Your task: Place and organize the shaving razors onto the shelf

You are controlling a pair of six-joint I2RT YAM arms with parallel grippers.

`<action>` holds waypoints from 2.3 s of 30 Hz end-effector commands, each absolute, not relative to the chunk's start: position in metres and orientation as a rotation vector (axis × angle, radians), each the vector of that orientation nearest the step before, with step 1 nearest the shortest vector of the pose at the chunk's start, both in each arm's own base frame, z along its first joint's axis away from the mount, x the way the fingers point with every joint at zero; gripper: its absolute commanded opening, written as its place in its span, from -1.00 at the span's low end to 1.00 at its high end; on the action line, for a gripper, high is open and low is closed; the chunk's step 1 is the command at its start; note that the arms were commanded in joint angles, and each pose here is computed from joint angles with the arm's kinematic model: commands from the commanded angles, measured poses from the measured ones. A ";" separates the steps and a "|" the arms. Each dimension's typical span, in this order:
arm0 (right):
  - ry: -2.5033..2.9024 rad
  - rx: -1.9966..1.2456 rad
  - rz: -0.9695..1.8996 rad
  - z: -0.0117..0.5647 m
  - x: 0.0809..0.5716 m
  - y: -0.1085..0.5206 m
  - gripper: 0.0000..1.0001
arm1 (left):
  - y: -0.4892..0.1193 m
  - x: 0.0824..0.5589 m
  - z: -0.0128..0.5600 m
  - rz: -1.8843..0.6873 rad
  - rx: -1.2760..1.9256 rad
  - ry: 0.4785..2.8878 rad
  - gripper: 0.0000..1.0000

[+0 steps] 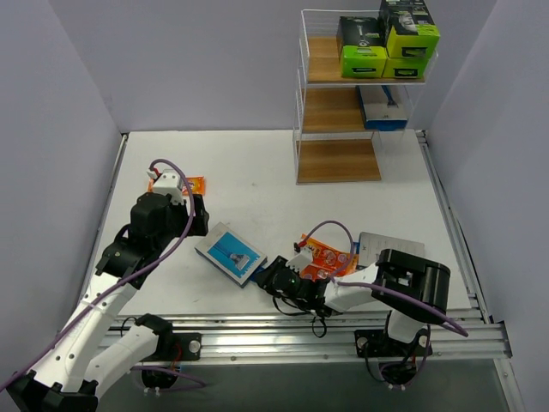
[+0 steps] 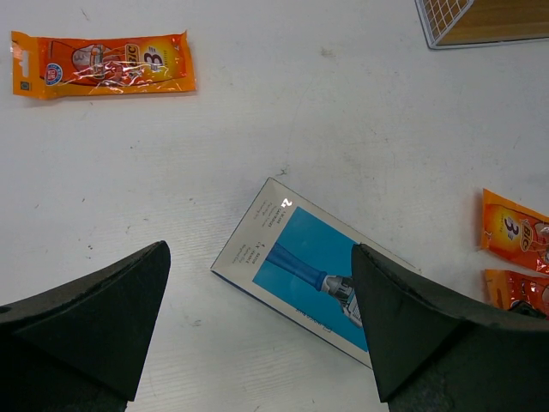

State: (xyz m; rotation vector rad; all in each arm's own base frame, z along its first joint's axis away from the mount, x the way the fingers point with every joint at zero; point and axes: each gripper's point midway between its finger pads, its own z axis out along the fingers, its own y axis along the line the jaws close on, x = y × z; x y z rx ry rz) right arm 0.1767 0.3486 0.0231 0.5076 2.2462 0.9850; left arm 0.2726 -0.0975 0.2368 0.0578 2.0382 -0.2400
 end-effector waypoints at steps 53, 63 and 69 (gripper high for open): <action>2.039 0.484 1.099 0.074 0.228 0.356 -1.00 | -0.111 0.279 0.246 -0.279 0.099 2.010 0.91; 1.934 0.380 1.151 0.135 0.229 0.342 -1.00 | -0.110 0.278 0.248 -0.279 0.097 2.004 0.91; 1.861 0.332 1.205 0.168 0.233 0.330 -1.00 | -0.106 0.278 0.249 -0.262 0.086 1.997 0.91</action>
